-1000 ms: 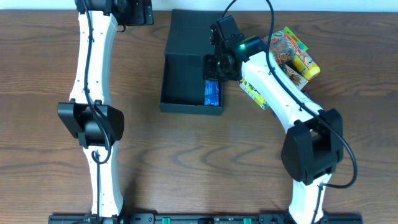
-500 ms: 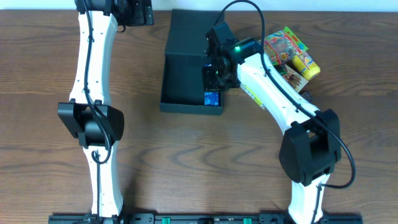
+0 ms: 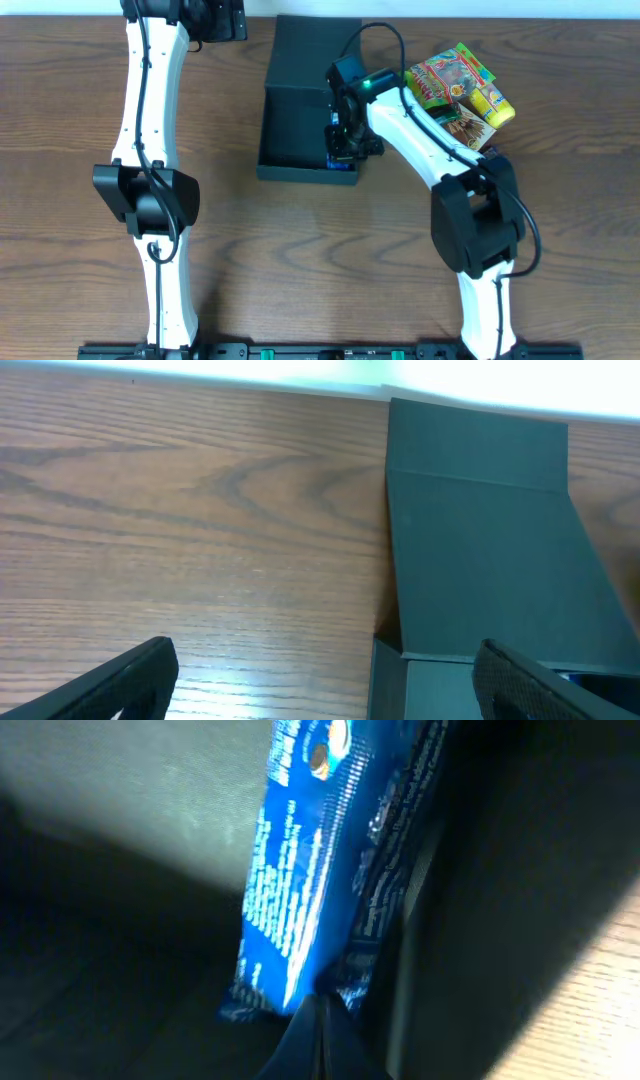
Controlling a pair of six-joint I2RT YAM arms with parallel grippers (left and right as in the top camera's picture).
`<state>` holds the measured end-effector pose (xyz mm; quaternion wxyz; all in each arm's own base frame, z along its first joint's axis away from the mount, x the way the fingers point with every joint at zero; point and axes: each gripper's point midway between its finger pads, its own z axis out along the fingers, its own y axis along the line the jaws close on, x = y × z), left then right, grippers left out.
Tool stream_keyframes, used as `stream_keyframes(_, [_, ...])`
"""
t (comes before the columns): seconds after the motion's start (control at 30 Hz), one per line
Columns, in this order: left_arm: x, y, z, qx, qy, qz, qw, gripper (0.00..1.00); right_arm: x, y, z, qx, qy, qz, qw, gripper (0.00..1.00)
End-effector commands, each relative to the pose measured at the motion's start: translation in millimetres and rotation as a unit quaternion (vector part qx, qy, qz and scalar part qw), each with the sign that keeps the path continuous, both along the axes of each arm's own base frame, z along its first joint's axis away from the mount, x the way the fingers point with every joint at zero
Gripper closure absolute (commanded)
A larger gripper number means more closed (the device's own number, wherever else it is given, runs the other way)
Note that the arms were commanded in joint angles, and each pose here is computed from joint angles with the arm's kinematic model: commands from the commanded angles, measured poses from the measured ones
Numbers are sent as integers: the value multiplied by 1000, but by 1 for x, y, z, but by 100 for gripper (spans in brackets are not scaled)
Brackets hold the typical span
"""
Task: Pack container
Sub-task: 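Release the blue bar and withdraw the right gripper to the snacks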
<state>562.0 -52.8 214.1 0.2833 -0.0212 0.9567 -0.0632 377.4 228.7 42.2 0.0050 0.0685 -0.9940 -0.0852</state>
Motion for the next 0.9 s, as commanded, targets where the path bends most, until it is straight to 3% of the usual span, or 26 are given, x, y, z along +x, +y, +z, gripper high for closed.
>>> stream_keyframes(0.0, [1, 4, 0, 1, -1, 2, 1000, 5, -2, 2, -4, -4, 1, 13, 1000, 99])
stream_keyframes(0.23, [1, 4, 1, 1, -1, 2, 1000, 5, 8, 5, 14, 4, -15, 11, 1000, 99])
stream_keyframes(0.47, [1, 4, 0, 1, 0, 2, 1000, 5, 58, 12, 106, 56, -140, -6, 988, 99])
stream_keyframes(0.63, [0, 4, 0, 1, 0, 2, 1000, 4, 113, -38, 160, 66, -246, -79, 964, 99])
stream_keyframes(0.87, [-1, 4, -1, 1, 4, 2, 1000, 5, 146, -144, 157, 55, -244, -226, 941, 99])
